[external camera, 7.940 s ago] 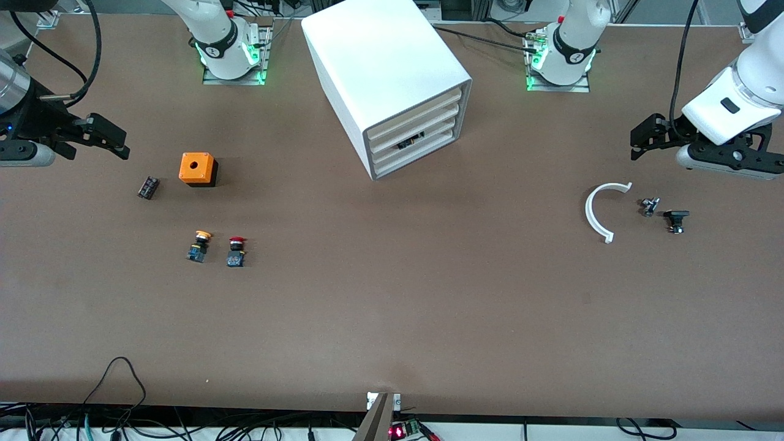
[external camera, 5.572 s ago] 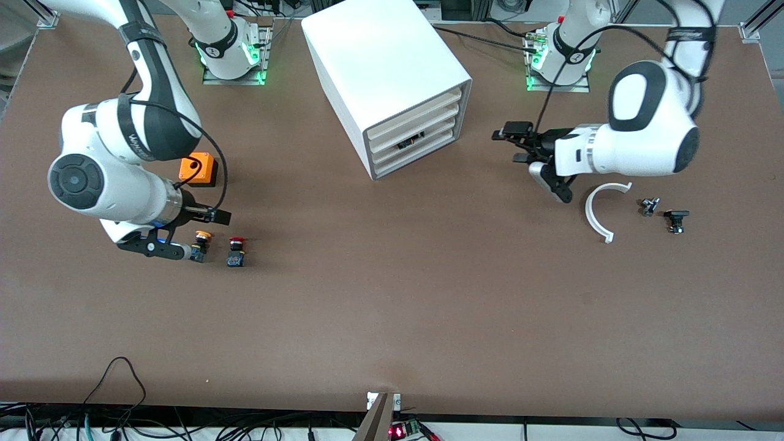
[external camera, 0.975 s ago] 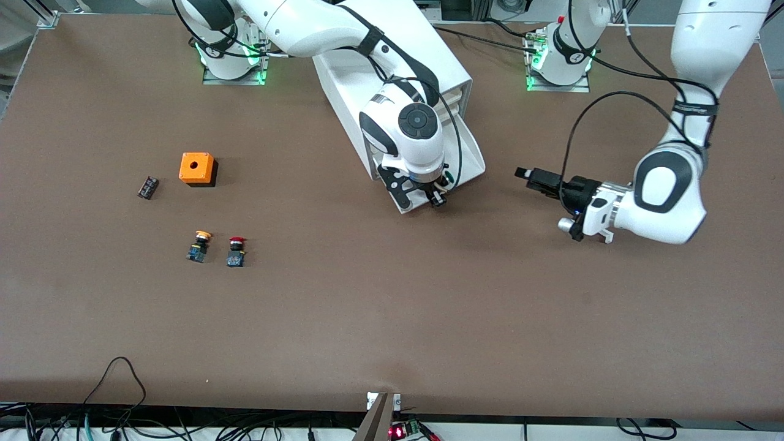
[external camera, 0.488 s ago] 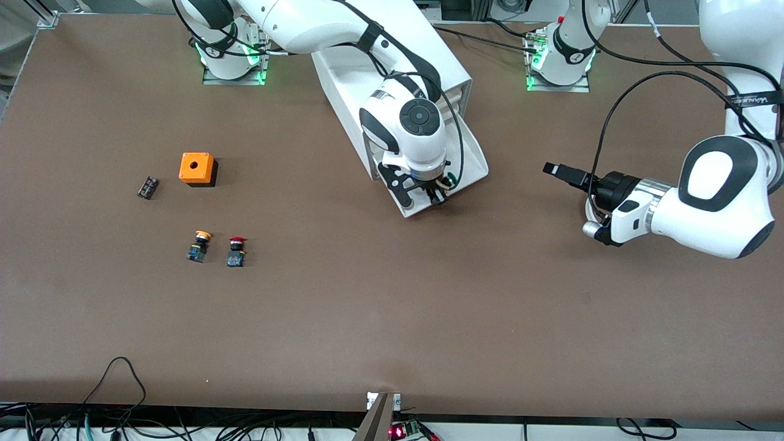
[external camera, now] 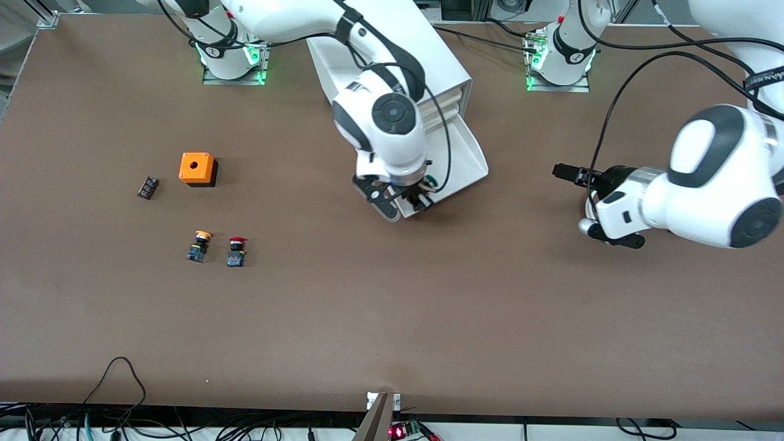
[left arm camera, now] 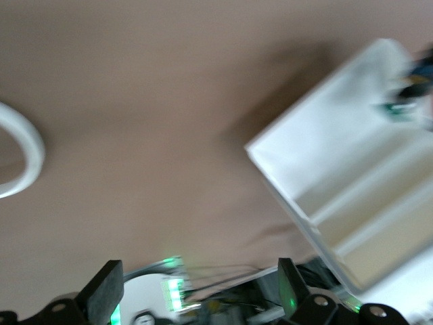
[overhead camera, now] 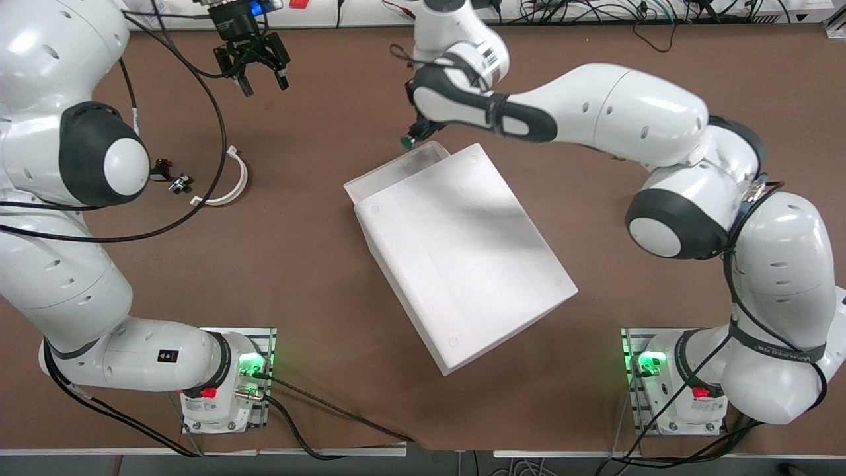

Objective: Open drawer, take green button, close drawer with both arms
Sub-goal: 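Lift the green button out with the right gripper while the left gripper withdraws, then set the button beside the red button while the left gripper pushes the drawer shut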

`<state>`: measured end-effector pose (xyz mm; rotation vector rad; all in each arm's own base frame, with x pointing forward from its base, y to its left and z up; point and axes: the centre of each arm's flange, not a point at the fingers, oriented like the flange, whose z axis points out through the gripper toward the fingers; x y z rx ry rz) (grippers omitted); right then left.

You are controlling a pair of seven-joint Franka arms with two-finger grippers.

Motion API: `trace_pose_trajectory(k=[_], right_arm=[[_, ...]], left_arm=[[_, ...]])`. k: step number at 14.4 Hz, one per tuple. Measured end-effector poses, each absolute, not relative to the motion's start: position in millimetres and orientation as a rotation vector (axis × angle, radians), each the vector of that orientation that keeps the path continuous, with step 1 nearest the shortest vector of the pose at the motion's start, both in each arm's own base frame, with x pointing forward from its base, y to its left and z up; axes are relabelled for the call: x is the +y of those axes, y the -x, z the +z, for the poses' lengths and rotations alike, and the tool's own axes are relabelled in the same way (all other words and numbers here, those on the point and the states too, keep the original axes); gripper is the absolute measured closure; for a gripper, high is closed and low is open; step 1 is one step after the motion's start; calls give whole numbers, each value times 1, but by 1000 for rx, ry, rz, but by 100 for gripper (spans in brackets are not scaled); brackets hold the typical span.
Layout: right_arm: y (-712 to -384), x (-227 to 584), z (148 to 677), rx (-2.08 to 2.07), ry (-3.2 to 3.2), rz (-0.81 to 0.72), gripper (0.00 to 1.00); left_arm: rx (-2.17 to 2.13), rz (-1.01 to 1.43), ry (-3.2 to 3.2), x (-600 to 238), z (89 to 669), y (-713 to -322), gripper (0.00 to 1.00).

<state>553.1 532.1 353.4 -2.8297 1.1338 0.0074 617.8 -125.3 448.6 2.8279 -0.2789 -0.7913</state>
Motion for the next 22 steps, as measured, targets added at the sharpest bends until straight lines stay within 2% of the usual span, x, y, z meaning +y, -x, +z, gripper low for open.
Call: trace_pose_trajectory(k=[2, 5, 8, 11, 15, 18, 22], right_arm=[[-584, 491, 363, 968, 2915, 9, 60], [-624, 426, 381, 690, 3015, 17, 60], [-648, 370, 381, 435, 3097, 76, 60], [-665, 315, 366, 178, 3125, 97, 60], [-679, 255, 336, -95, 3108, 27, 60], [-681, 215, 289, -177, 3094, -48, 60], [-665, 186, 235, -191, 3085, -114, 60]], left_arm=[[-332, -698, -3011, -149, 468, -623, 0], [-312, -477, -3113, -141, 498, -643, 0], [-279, -457, -3119, -136, 490, -651, 0], [13, -443, -3110, -163, 446, -658, 0], [374, -397, -3060, -211, 383, -649, 0], [576, -330, -3045, -257, 329, -624, 0], [742, -207, -2996, -307, 268, -580, 0]])
